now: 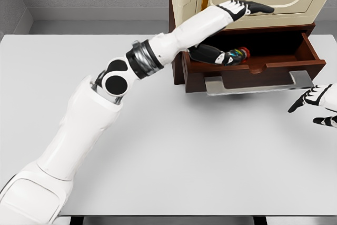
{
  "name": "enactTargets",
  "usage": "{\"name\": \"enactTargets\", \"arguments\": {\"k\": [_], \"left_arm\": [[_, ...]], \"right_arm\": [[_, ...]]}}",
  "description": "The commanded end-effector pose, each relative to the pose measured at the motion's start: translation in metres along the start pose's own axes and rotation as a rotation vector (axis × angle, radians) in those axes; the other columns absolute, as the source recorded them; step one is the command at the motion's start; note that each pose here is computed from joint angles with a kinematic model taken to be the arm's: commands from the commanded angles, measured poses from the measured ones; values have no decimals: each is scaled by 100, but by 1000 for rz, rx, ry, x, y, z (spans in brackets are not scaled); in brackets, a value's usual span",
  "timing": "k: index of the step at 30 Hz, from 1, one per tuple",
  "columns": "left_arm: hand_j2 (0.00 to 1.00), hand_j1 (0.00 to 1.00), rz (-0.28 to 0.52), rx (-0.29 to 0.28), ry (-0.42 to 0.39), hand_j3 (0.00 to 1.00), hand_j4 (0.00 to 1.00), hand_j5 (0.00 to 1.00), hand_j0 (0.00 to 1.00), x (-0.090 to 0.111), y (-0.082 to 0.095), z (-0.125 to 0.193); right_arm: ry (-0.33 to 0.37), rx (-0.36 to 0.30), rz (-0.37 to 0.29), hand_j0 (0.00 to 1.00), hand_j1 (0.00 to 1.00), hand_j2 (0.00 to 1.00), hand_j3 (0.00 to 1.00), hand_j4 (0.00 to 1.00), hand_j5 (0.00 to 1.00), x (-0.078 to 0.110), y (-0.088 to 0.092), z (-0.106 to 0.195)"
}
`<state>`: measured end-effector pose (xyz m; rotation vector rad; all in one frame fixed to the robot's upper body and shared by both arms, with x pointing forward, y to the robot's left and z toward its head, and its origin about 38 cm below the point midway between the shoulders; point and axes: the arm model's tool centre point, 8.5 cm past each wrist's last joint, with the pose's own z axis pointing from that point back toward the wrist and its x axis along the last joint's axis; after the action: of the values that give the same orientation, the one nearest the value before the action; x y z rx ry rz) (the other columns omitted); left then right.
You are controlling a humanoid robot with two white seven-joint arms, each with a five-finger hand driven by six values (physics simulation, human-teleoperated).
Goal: Put the switch into the drawer with left arm, and close the drawer with right arm
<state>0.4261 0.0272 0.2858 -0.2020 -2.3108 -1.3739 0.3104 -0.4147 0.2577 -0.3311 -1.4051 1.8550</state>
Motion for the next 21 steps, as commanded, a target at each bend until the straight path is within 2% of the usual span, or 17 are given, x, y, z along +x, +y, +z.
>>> {"name": "enactTargets", "arguments": {"k": [1,3,4,6,8,10,11,13,17,19,21], "left_arm": [[95,95,-56,17,-76,95,95,95,95,28,21,9],[95,95,-100,4,-114,95,95,95,95,47,34,32],[95,95,-104,-5,-111,95,95,95,95,51,36,49],[95,95,-144,-24,-197,95,95,95,95,55,48,75],[95,95,-140,-9,-147,95,95,95,95,47,71,101],[95,95,-136,38,-61,95,95,95,95,38,90,139],[95,95,-136,50,-18,95,95,95,95,35,97,158],[95,95,-137,59,-5,95,95,95,95,34,102,165],[95,95,-114,47,-17,95,95,95,95,33,93,160],[95,95,-50,18,-62,95,95,95,95,35,68,142],[94,94,62,-66,-127,94,94,94,94,40,37,125]], "right_arm": [[-1,-5,-5,69,69,69,69,69,69,0,-1,0],[-1,-5,-5,69,69,69,69,69,69,0,-1,0],[-1,-5,-5,69,69,69,69,69,69,0,-1,0],[-1,-5,-5,68,68,68,68,68,68,0,-1,0],[-1,-5,-5,69,69,69,69,69,69,0,-1,0],[-1,-5,-5,69,69,69,69,69,69,0,-1,0],[-1,-5,-5,69,69,69,69,69,69,0,-1,0],[-1,-4,-6,69,69,69,69,69,69,0,0,0],[-1,-4,-6,69,69,69,69,69,69,0,0,0],[-1,-4,-6,69,69,69,69,69,69,0,0,0],[-1,-4,-6,69,69,69,69,69,69,0,0,0]]}}
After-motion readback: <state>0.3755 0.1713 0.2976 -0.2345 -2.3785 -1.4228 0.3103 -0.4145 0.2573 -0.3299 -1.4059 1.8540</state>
